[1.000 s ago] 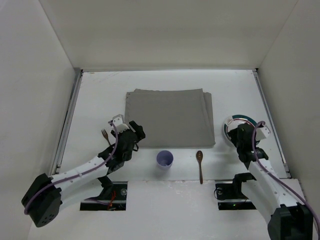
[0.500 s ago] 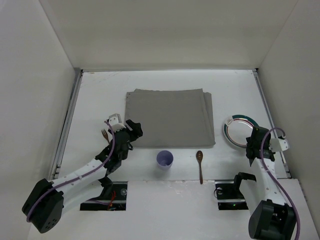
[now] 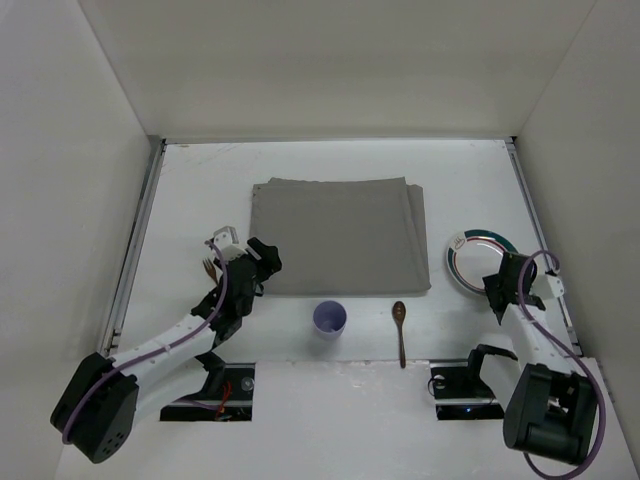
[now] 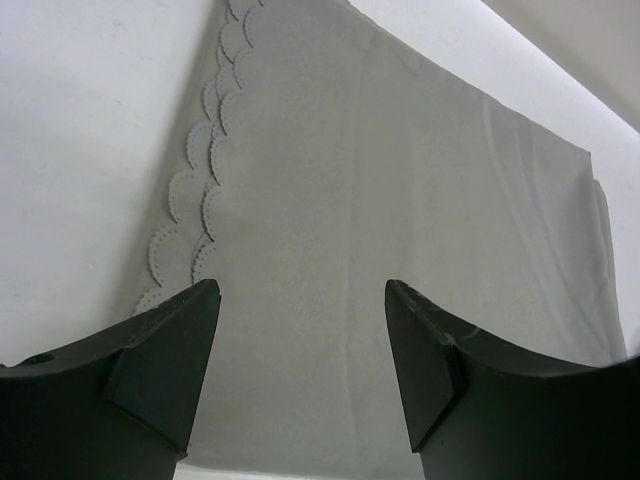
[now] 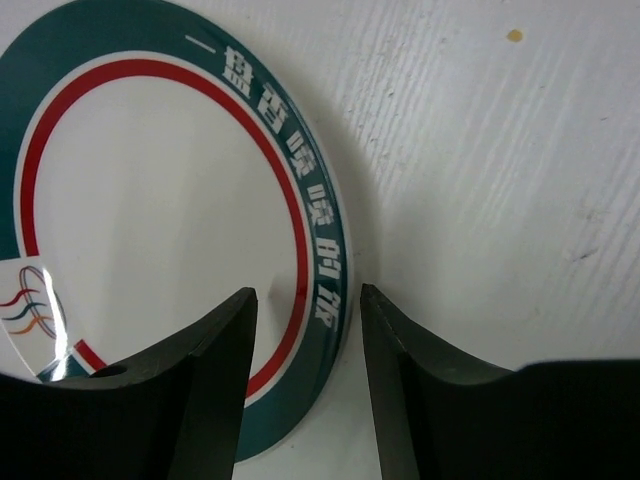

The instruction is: Set the dinner table for one person

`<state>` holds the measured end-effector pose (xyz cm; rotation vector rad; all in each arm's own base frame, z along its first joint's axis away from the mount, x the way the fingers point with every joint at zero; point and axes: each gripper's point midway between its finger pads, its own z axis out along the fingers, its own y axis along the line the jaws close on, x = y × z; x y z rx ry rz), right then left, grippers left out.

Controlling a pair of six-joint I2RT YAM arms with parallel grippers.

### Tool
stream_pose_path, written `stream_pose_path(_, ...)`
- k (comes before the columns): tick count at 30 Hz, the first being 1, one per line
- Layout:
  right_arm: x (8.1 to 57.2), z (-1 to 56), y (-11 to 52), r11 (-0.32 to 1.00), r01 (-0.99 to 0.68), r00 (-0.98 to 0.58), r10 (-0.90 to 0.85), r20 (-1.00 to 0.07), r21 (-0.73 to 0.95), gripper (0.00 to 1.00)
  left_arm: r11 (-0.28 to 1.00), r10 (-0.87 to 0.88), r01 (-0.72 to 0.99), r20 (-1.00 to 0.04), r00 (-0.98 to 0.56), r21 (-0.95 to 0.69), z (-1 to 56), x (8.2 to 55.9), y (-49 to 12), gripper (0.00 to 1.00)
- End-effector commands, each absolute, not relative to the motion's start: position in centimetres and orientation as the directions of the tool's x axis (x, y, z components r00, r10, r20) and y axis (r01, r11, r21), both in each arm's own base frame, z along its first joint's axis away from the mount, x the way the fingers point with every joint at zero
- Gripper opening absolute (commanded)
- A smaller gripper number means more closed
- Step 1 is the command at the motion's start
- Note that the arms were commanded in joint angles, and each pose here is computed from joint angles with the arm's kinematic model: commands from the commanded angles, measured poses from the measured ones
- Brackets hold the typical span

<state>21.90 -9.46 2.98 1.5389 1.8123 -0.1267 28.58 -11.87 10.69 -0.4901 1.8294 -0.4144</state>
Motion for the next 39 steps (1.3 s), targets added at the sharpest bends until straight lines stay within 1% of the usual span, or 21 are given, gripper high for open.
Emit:
stream_pose_path(1,24.6,4.3,-9.2,0.287,0.831,0.038,0.825,-0.563,0.477,0.51,0.827,-0.561,-0.123,-0.794,-0.234,-0.548,11.4,28.9,-11.5,0.65)
stream_pose_path(4,25.3,3.7,-9.3,0.280,0.831,0.035,0.835,-0.550,0.480,0.45,0.827,-0.561,-0.124,-0.794,-0.233,-0.548,11.3,28.8,-11.4,0.65)
stream_pose_path(7,25.7,3.4,-9.3,0.252,0.816,0.074,0.847,-0.526,0.520,0.39,0.829,-0.559,-0.132,-0.796,-0.233,-0.544,11.1,28.9,-11.3,0.65)
stream_pose_path(12,25.7,3.3,-9.4,0.250,0.815,0.078,0.847,-0.526,0.523,0.39,0.834,-0.552,-0.145,-0.797,-0.244,-0.533,10.5,28.9,-11.3,0.65)
stream_pose_path(13,26.5,2.9,-9.5,0.214,0.799,0.114,0.864,-0.491,0.562,0.25,0.834,-0.551,-0.144,-0.797,-0.248,-0.532,10.4,29.0,-11.3,0.65)
stream_pose_path(18,27.1,3.8,-9.9,0.211,0.770,0.147,0.859,-0.490,0.602,0.09,0.833,-0.554,-0.147,-0.797,-0.241,-0.534,10.5,29.0,-11.2,0.65)
stream_pose_path(20,27.2,5.3,-10.0,0.223,0.736,0.177,0.848,-0.500,0.639,0.07,0.833,-0.554,-0.151,-0.798,-0.239,-0.533,10.4,29.0,-11.1,0.65)
stream_pose_path(23,27.1,9.0,-11.0,0.253,0.698,0.238,0.800,-0.551,0.670,0.06,0.828,-0.560,-0.159,-0.797,-0.227,-0.537,10.6,29.1,-10.6,0.65)
stream_pose_path(26,26.6,14.6,-11.8,0.319,0.639,0.303,0.732,-0.610,0.700,0.05,0.818,-0.575,-0.164,-0.793,-0.202,-0.552,10.9,29.1,-10.0,0.65)
stream_pose_path(29,26.5,19.3,-11.2,0.388,0.562,0.338,0.699,-0.631,0.730,0.05,0.813,-0.582,-0.174,-0.790,-0.193,-0.556,10.9,29.1,-9.6,0.65)
stream_pose_path(32,28.1,21.4,-8.0,0.457,0.467,0.279,0.737,-0.616,0.757,0.05,0.810,-0.585,-0.181,-0.786,-0.199,-0.557,10.6,29.1,-9.6,0.61)
stream_pose_path(35,30.2,23.1,-3.6,0.524,0.351,0.190,0.771,-0.607,0.776,0.05,0.821,-0.571,-0.176,-0.791,-0.220,-0.543,10.2,29.4,-10.1,0.54)
stream_pose_path(39,33.3,24.3,4.7,0.628,0.171,-0.041,0.775,-0.631,0.759,0.05,0.828,-0.560,-0.196,-0.797,-0.225,-0.526,9.7,29.6,-9.8,0.49)
